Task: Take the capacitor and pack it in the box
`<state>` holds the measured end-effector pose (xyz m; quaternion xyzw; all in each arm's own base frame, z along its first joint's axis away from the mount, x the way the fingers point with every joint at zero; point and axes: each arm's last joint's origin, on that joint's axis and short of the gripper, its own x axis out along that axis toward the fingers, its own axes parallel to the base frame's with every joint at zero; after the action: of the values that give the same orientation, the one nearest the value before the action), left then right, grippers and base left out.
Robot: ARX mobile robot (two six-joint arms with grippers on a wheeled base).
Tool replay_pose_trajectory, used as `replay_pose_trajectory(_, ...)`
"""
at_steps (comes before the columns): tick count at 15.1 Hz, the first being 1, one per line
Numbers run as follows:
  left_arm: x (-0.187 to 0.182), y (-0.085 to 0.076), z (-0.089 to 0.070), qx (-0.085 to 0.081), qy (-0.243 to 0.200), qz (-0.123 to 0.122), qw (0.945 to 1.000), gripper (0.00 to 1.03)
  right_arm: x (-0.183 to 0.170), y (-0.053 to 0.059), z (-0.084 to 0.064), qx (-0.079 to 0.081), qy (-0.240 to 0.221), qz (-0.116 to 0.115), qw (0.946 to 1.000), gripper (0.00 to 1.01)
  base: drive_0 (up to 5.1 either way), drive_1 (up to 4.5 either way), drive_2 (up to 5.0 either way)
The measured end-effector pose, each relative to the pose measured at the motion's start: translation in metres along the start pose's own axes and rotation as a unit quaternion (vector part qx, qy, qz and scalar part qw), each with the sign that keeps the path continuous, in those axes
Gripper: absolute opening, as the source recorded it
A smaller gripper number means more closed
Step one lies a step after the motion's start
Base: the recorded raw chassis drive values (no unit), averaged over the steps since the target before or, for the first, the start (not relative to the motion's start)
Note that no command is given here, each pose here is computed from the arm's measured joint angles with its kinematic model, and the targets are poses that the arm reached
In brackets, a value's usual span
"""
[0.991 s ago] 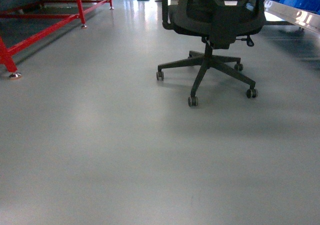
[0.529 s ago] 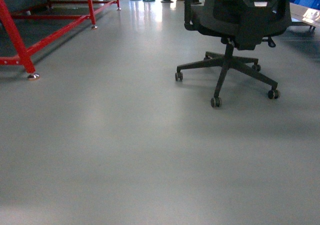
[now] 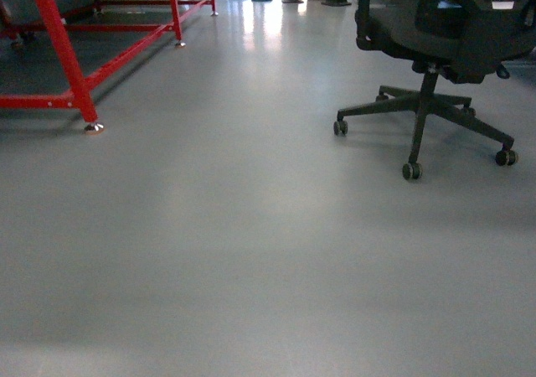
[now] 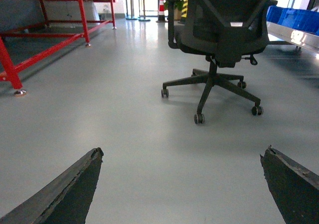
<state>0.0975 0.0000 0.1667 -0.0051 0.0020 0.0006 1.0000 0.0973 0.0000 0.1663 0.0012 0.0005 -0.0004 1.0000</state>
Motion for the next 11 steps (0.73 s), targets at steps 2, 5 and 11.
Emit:
replay_pose_trajectory(2,0.0000,0.0000,0.0001,0.000,-0.001,0.000,1.0000,0.44,0.0000,0.0000,0.0004,0.000,-0.002,0.000,1.0000,0.98,-5.0,2.42,2.4)
replay_pose_trajectory(5,0.0000,0.0000,0.0001,0.000,0.000,-0.001,1.0000,0.44,0.0000,0.0000,0.0004,0.000,-0.002,0.000,1.0000,0.98,-5.0,2.41,2.4)
replay_pose_trajectory(11,0.0000,0.0000,0.0000,0.000,0.000,0.000,1.0000,0.44,0.0000,0.0000,0.0003,0.000,-0.002,0.000,1.0000,0.98,-5.1,2.39,2.4)
